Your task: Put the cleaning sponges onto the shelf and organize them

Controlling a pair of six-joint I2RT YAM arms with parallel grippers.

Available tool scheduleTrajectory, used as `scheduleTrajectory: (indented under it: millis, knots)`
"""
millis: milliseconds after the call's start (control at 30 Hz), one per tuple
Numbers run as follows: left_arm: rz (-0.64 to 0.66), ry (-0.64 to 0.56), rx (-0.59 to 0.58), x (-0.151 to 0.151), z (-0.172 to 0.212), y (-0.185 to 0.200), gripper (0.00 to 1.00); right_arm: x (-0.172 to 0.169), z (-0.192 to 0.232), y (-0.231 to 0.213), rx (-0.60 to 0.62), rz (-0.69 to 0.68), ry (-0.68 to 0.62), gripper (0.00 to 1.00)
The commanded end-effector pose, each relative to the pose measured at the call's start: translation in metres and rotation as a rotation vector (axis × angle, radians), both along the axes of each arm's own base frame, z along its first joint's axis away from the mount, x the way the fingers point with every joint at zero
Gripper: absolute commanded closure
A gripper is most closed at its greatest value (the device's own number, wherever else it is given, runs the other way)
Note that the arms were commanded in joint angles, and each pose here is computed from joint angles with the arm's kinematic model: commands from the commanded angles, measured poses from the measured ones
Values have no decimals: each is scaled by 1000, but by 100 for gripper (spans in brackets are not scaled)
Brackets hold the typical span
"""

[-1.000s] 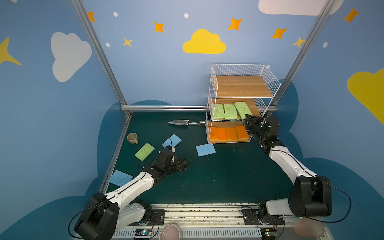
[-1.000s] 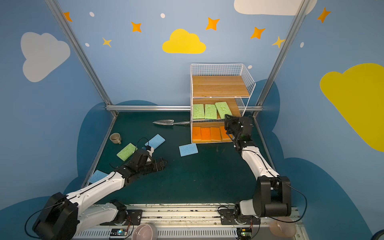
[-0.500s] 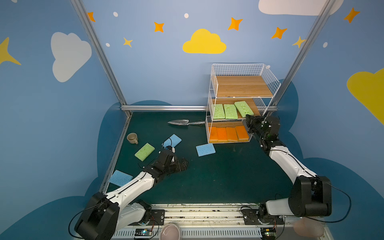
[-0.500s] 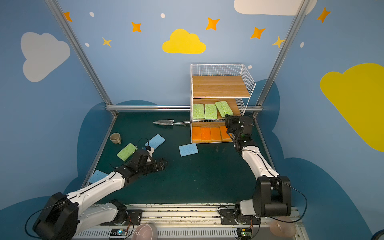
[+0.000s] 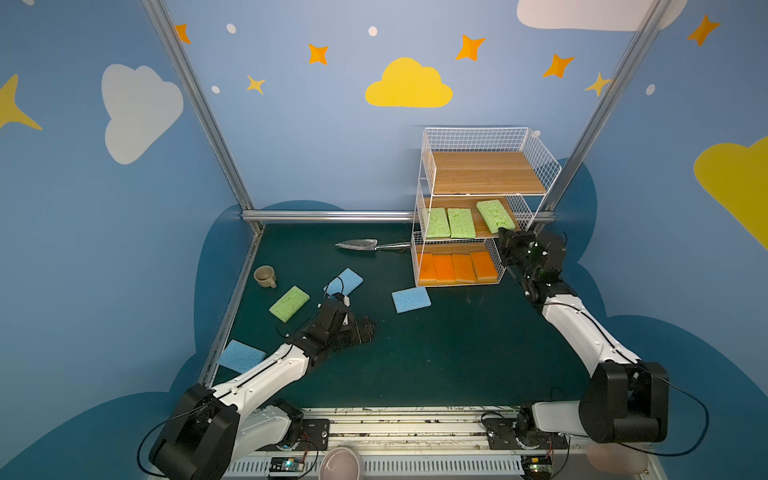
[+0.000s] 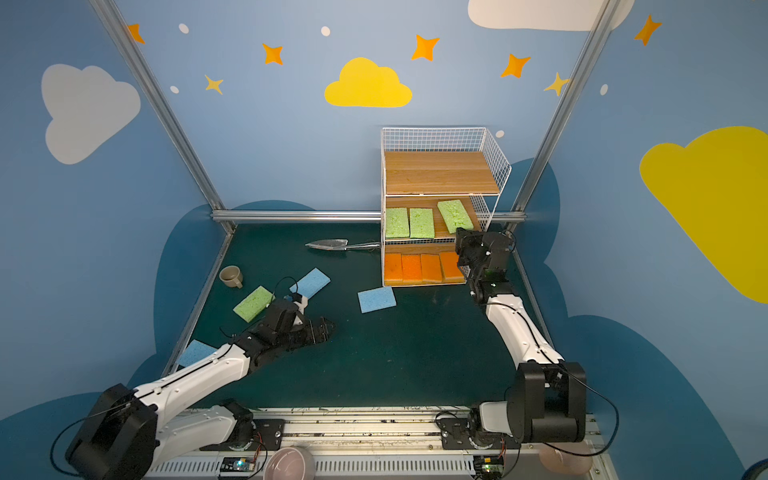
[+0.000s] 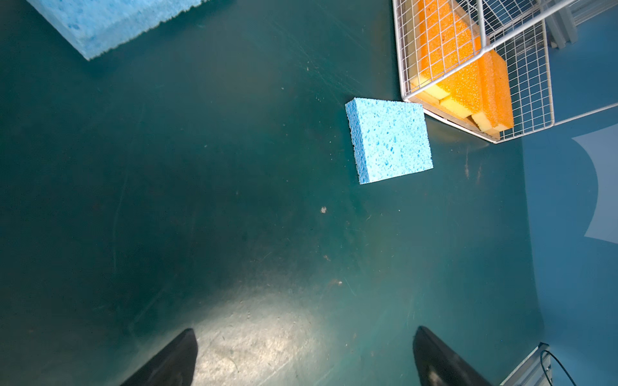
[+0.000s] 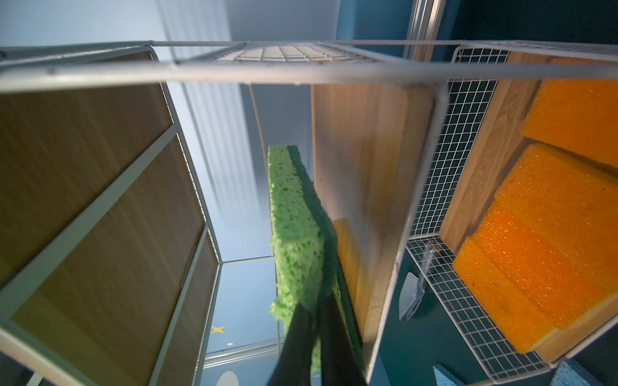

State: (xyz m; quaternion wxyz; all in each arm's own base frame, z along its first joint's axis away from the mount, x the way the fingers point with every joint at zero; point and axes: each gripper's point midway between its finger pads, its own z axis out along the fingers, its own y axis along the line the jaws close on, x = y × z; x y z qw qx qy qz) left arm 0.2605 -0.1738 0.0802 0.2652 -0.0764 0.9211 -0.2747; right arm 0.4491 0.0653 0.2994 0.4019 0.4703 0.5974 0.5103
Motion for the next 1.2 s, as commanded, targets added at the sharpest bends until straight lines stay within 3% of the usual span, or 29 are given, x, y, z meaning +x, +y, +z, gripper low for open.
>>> scheduleTrajectory:
  millis: [0,400,1167]
  knots:
    - [0,-2,-4,0,0,1,0,-2,19,5,-43,13,-31,100]
    - [2,-9,3,-2,3,3,1,4,4,17,-61,28,7,100]
    - [-4,-3,2,-1,0,1,0,-2,12,-10,-91,-54,-1,100]
